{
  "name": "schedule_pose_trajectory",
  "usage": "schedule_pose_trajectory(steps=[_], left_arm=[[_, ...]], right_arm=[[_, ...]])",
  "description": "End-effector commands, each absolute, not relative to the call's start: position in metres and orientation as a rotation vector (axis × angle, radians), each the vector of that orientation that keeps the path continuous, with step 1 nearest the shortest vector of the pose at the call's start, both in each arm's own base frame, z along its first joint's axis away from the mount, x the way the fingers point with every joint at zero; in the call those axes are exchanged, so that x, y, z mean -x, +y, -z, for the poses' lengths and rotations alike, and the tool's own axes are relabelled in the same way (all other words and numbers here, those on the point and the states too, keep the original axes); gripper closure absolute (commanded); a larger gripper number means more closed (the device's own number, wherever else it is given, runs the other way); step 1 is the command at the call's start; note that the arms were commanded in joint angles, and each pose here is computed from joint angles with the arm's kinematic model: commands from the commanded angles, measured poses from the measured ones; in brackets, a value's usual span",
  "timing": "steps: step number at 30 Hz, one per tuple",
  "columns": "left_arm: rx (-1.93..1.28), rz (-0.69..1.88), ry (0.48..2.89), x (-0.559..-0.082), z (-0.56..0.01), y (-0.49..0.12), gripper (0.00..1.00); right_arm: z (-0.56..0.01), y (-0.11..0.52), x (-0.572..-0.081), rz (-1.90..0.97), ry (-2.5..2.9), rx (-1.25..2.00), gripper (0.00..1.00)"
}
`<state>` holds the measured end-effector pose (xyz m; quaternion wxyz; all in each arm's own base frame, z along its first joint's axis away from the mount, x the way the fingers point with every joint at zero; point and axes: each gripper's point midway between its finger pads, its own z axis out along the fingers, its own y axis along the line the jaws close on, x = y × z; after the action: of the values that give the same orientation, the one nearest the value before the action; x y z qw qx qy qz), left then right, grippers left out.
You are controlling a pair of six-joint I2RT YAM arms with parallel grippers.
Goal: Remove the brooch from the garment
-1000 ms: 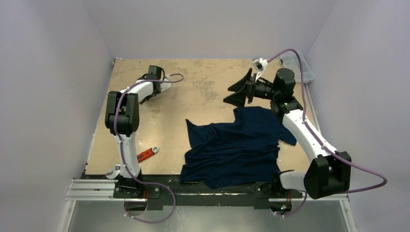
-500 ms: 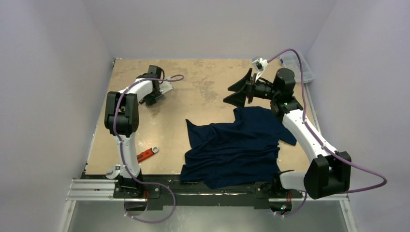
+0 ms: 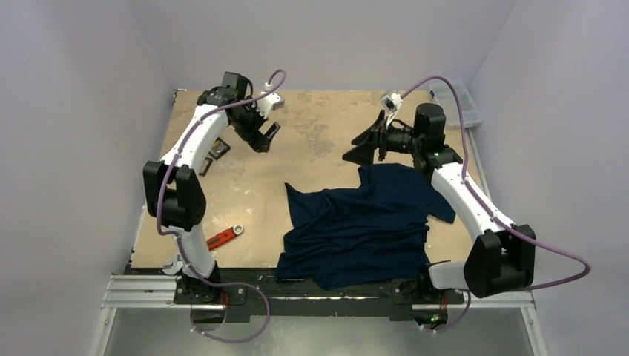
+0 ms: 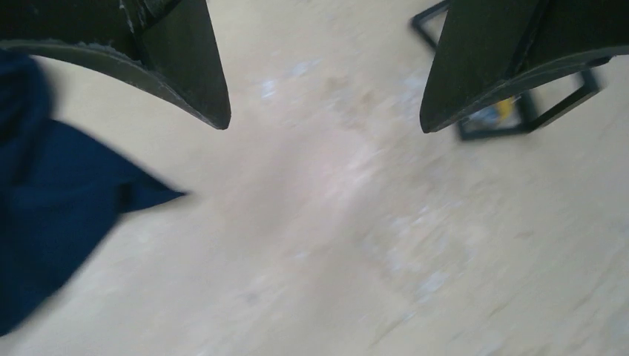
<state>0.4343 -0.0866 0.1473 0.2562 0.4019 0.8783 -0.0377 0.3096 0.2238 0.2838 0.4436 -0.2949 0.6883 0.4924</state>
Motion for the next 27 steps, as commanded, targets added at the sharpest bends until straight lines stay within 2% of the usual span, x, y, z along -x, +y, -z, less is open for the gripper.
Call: schedule_pose_trajectory(steps=[1, 5, 10, 13, 21, 27], left_arm=[[-0.877, 0.780, 2.404, -0.379, -0.179, -0.184, 0.00], [-0.792, 1.073, 2.378, -0.359, -0.185, -0.242, 0.10], [-0.784, 1.308, 2.363, -0.336, -0.181, -0.299, 0.19], [-0.794, 1.390, 2.330, -0.326, -0.172, -0.321, 0.31], [-0.954, 1.295, 2.405, -0.301, -0.117, -0.346, 0.39], [-1.068, 1.222, 2.436, -0.287, -0.098, -0.356, 0.67]], right_arm=[[-0.254, 0.210, -0.323, -1.094, 1.833, 0.734, 0.10], [-0.224, 0.196, -0.338, -1.045, 1.950, 0.667, 0.15], [-0.184, 0.184, -0.349, -0.971, 2.100, 0.705, 0.18], [-0.167, 0.173, -0.358, -0.941, 2.174, 0.675, 0.21], [-0.141, 0.150, -0.371, -0.940, 2.288, 0.632, 0.25], [-0.133, 0.151, -0.365, -0.977, 2.310, 0.652, 0.26]])
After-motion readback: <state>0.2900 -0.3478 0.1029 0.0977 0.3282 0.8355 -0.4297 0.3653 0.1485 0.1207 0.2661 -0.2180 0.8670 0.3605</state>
